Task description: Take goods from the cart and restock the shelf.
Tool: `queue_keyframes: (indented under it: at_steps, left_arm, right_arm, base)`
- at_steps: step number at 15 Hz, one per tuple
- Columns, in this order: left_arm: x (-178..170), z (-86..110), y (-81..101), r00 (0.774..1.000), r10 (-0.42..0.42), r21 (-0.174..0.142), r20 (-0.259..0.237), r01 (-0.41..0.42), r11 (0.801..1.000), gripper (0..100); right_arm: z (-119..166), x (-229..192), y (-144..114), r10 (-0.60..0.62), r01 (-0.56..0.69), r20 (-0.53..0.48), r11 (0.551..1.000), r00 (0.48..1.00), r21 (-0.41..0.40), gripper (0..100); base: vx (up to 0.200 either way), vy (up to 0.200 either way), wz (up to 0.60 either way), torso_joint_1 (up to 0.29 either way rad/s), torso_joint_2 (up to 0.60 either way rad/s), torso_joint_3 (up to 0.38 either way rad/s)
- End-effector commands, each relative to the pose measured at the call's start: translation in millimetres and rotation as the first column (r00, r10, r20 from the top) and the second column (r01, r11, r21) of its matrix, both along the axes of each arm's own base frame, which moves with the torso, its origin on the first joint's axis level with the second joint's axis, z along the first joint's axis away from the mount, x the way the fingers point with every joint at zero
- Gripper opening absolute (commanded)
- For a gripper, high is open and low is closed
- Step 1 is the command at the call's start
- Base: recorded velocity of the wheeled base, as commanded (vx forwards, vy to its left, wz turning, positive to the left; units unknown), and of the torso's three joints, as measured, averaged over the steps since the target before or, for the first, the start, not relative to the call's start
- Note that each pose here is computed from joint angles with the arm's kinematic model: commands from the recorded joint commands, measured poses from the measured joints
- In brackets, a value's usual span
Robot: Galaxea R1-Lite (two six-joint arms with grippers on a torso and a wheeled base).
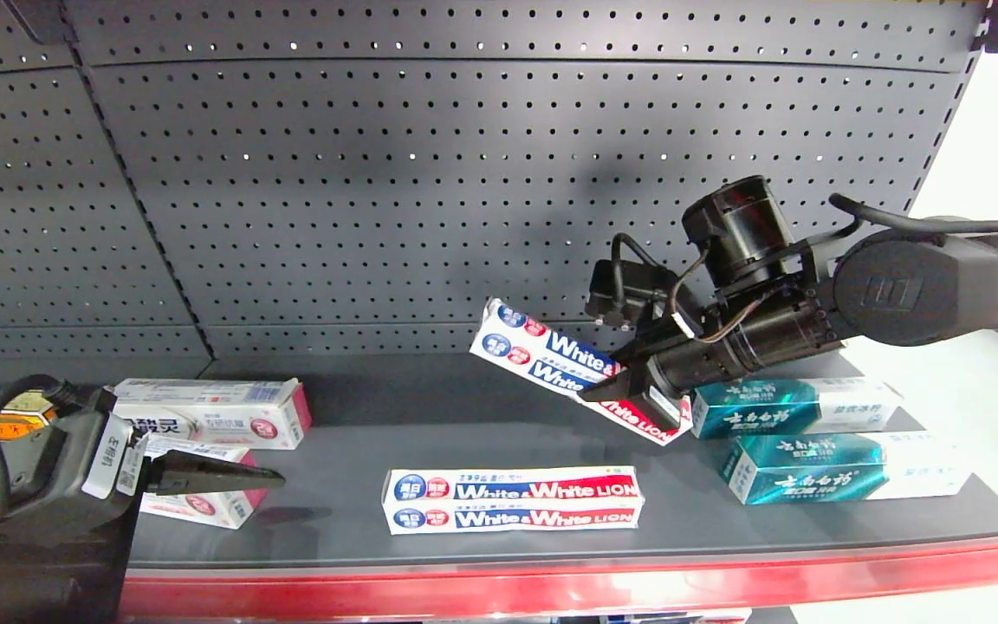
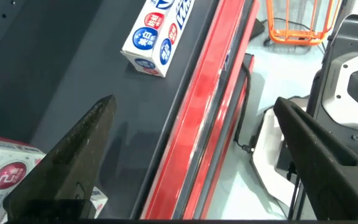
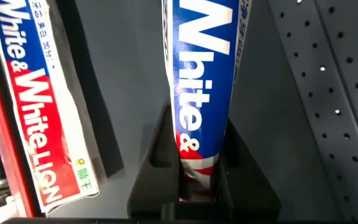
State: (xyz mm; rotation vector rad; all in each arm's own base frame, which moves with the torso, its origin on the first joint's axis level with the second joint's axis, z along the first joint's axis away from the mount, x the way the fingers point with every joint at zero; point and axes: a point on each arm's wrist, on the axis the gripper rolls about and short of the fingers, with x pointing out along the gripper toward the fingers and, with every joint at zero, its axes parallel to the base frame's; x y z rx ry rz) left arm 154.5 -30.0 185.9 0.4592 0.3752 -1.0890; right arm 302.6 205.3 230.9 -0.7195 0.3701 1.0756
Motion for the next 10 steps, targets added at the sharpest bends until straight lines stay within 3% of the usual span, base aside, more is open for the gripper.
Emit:
queue_keyframes:
  at_steps: [1, 10]
  left_arm:
    - [-2.1, -3.8, 0.3, 1.000, 0.001, 0.001, -0.015, -0.001, 1.000, 100]
    - [-20.2, -13.0, 2.1, 0.999, 0.017, -0.008, -0.045, -0.018, 1.000, 100]
  right_arm:
    - [-3.0, 1.0, 0.7, 0.014, -0.014, 0.006, 1.000, 1.000, -0.016, 0]
    - [-7.6, -0.7, -5.2, 0.030, -0.030, -0.006, 0.999, 1.000, -0.022, 0]
  base:
    - [0.000, 0.000, 0.00, 0.000, 0.00, 0.000]
    - [0.000, 0.000, 0.00, 0.000, 0.00, 0.000]
